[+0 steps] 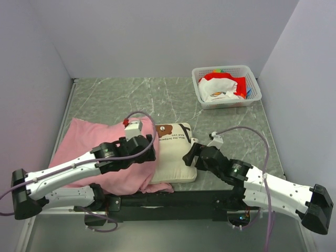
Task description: Put the pillow into the pillowcase
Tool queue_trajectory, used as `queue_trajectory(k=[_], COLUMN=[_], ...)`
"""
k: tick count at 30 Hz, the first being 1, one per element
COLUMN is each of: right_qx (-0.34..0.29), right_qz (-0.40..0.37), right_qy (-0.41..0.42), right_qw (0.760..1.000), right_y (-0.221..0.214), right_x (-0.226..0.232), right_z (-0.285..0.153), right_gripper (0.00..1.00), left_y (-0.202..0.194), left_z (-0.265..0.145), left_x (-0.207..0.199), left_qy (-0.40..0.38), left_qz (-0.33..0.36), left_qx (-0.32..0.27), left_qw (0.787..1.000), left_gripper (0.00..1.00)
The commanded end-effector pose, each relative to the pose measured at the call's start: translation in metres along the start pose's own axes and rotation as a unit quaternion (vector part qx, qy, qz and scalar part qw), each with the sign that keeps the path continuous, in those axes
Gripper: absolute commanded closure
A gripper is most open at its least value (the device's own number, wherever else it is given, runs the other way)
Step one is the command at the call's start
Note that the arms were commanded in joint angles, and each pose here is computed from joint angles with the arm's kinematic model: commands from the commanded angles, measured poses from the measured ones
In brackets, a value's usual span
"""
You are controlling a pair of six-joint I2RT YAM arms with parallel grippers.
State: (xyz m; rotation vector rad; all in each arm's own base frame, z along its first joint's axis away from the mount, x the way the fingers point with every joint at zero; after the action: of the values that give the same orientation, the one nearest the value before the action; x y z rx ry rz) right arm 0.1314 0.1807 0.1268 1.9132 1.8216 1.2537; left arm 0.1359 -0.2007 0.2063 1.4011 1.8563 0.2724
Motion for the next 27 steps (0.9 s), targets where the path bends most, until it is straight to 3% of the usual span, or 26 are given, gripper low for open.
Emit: queue_trajectory(k=[1, 7, 9, 11, 13, 14, 15, 18, 21, 25, 27], right_qx=[-0.008, -0.011, 0.005, 0.025, 0.029, 0.028, 0.018, -0.009, -0.056, -0.106, -0.104], right_qz=[-0.003, -0.041, -0.041, -0.045, -0.043, -0.042, -0.042, -0.047, -0.041, -0.033, -0.033], right_qy=[0.028, 0.1, 0.113, 0.121, 0.123, 0.129, 0.118, 0.128, 0.129, 0.084, 0.06], right_qw=[1.0, 0.994, 0.993, 0.991, 0.991, 0.99, 0.992, 0.991, 0.989, 0.99, 0.992], right_y=[0.017, 0.035, 0.032, 0.023, 0.019, 0.018, 0.018, 0.028, 0.05, 0.071, 0.07], right_x=[-0.005, 0.018, 0.025, 0.029, 0.033, 0.037, 0.041, 0.06, 0.075, 0.074, 0.068], right_z=[0.01, 0.024, 0.031, 0.036, 0.037, 0.034, 0.03, 0.006, -0.02, -0.033, -0.03], right_gripper=[0.05, 0.04, 0.05, 0.07, 0.22, 0.37, 0.7, 1.0, 1.0, 1.0, 1.0], left_y=[-0.001, -0.003, -0.001, 0.002, 0.001, 0.002, 0.0, 0.003, 0.02, 0.031, 0.041], left_z=[0.013, 0.054, 0.062, 0.065, 0.065, 0.063, 0.06, 0.039, -0.002, -0.045, -0.059], left_x=[-0.022, -0.021, -0.018, -0.024, -0.043, -0.056, -0.067, -0.117, -0.184, -0.234, -0.241], left_qy=[-0.009, 0.073, 0.086, 0.074, 0.038, 0.01, -0.015, -0.101, -0.201, -0.289, -0.301], left_qz=[0.064, 0.119, 0.126, 0.137, 0.147, 0.161, 0.173, 0.203, 0.216, 0.213, 0.196], left_qx=[0.023, 0.022, 0.019, 0.023, 0.045, 0.051, 0.058, 0.061, 0.04, 0.032, 0.022], left_qw=[0.998, 0.99, 0.988, 0.988, 0.987, 0.986, 0.983, 0.972, 0.955, 0.933, 0.933], left_gripper=[0.14, 0.31, 0.46, 0.73, 0.9, 0.99, 0.99, 0.99, 0.99, 0.99, 0.99])
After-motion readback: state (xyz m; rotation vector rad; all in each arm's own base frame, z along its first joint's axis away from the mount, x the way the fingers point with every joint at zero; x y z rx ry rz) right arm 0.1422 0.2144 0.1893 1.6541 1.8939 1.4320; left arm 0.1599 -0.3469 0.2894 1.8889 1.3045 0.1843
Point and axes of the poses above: each gripper's point midway between its finger pads, its own z axis out along the fingers, its own x axis along the line the jaws close on, y = z × x, the point moved 5 cm from there along -z, back along the fingers, and after that the axes turned 10 degrees about -z, right-handed, at the moved point
